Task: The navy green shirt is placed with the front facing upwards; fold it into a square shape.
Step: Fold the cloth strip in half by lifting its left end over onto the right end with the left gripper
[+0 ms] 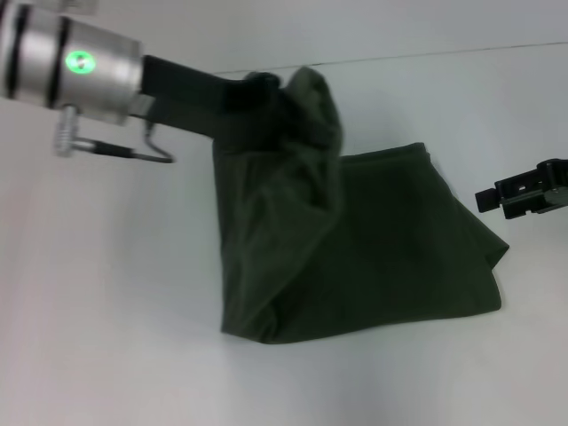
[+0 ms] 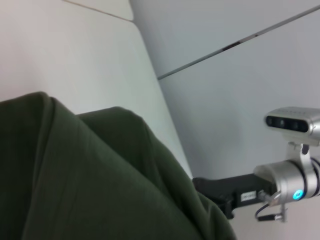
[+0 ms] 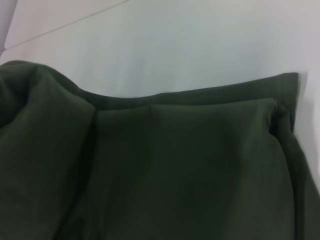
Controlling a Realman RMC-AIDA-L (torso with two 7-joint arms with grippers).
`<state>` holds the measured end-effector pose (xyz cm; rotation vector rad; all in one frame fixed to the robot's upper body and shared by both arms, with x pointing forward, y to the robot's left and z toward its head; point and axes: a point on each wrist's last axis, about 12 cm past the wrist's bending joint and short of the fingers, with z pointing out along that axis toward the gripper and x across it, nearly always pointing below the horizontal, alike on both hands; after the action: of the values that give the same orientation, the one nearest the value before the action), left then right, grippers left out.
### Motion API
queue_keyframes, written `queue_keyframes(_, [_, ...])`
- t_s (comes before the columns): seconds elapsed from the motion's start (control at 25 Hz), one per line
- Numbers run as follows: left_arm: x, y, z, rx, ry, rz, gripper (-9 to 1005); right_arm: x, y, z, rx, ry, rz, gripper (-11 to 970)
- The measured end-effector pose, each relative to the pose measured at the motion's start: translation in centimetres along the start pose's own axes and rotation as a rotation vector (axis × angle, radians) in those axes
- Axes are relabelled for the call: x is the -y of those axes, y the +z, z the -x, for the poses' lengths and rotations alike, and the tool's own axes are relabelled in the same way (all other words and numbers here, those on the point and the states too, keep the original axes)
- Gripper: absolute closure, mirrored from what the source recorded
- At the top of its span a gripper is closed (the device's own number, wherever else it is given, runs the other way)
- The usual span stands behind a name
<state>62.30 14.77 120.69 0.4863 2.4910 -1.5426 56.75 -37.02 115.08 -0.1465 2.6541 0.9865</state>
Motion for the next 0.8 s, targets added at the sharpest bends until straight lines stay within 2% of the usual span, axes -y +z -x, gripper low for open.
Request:
queue_keyframes(0.08, [0.2, 0.6, 0.2, 0.003, 0.003, -0.006, 954, 0.0, 0.1, 0.0, 0.002, -0.01, 0.0, 226])
queue_keyframes(0.16, [1.0, 2.4, 0.3, 0.003, 0.011, -0.034, 954, 0.0, 0.3, 0.0, 0.001, -0.014, 0.002, 226])
queue_keyframes(0.28, [1.7, 3.7, 0.6, 0.017, 0.022, -0.065, 954, 0.1, 0.5, 0.0, 0.003, -0.017, -0.001, 227])
queue_keyframes(0.52, [2.2, 6.5, 1.0, 0.038, 0.022, -0.073, 954, -0.1, 1.0, -0.1, -0.006, -0.036, 0.003, 227])
queue_keyframes(0.6, [1.9, 7.2, 1.0, 0.06, 0.008, -0.072, 953, -0.2, 1.2, -0.1, -0.01, -0.043, 0.005, 227])
queue_keyframes(0.8, [-0.1, 8.4, 0.3, 0.127, -0.09, -0.066, 944, -0.2, 1.5, -0.3, -0.019, -0.046, 0.004, 227])
